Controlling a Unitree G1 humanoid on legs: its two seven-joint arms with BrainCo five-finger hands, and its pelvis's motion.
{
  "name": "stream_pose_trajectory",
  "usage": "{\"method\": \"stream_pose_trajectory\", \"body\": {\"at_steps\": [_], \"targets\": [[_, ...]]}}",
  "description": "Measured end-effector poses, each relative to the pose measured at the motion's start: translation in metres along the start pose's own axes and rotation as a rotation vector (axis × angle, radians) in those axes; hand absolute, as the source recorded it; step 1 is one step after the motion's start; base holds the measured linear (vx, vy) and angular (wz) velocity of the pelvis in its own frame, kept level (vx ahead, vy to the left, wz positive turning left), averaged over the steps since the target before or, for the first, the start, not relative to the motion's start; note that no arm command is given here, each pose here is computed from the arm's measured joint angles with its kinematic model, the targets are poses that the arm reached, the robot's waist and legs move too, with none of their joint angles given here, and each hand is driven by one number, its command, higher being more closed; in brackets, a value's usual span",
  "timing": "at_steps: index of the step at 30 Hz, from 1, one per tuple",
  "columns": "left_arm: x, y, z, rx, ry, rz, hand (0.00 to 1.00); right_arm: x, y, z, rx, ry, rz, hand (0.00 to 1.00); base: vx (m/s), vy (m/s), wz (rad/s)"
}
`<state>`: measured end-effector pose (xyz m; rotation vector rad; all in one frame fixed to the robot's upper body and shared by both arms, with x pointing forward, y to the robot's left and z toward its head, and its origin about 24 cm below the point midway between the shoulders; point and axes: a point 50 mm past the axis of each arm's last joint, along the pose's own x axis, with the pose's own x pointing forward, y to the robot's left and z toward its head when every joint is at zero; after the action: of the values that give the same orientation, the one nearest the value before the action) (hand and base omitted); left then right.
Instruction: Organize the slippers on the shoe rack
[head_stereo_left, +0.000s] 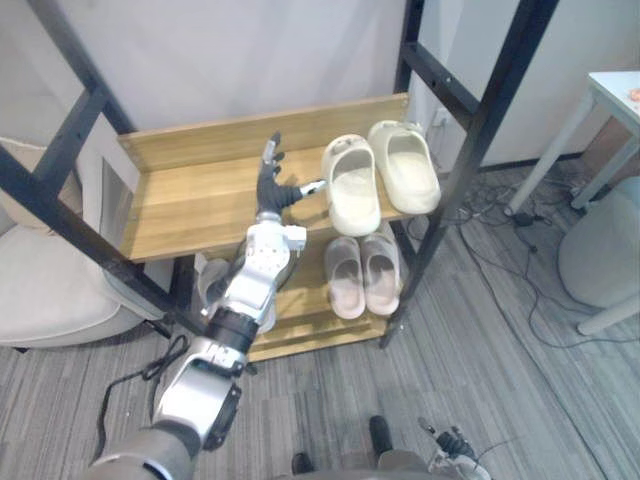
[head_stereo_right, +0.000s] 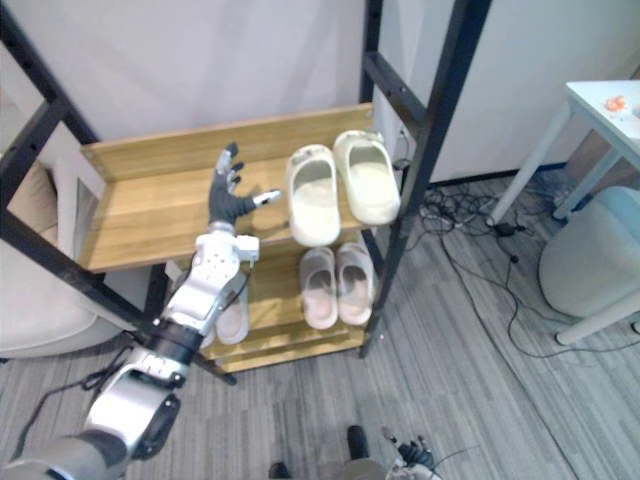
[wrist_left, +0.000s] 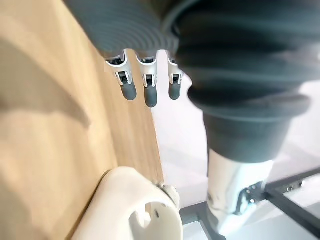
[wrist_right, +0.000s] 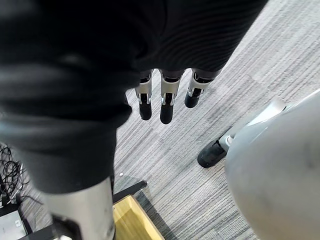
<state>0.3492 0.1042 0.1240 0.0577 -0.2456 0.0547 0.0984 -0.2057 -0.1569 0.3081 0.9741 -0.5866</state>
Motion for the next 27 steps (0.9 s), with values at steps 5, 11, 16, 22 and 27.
{"method": "stream_pose_trajectory", "body": {"at_steps": [5, 11, 16, 22, 27], "targets": [[-0.016, -0.013, -0.014, -0.019, 0.049, -0.099, 0.0, 0.0, 0.002, -0.001, -0.022, 0.002, 0.012, 0.0, -0.01, -0.017, 0.04], [-0.02, -0.021, -0.015, -0.027, 0.046, -0.16, 0.0, 0.0, 0.003, 0.0, -0.031, 0.003, 0.015, 0.0, 0.02, -0.02, 0.05], [-0.024, -0.03, -0.016, -0.039, 0.048, -0.211, 0.0, 0.001, 0.005, -0.001, -0.036, 0.016, 0.016, 0.0, 0.01, -0.011, 0.02], [-0.029, -0.045, -0.019, -0.052, 0.064, -0.267, 0.0, 0.001, 0.004, -0.003, -0.037, 0.022, 0.012, 0.0, 0.0, -0.006, 0.01], [-0.025, -0.055, -0.02, -0.052, 0.078, -0.29, 0.0, 0.001, 0.003, -0.004, -0.035, 0.024, 0.008, 0.0, 0.0, 0.0, 0.0]]}}
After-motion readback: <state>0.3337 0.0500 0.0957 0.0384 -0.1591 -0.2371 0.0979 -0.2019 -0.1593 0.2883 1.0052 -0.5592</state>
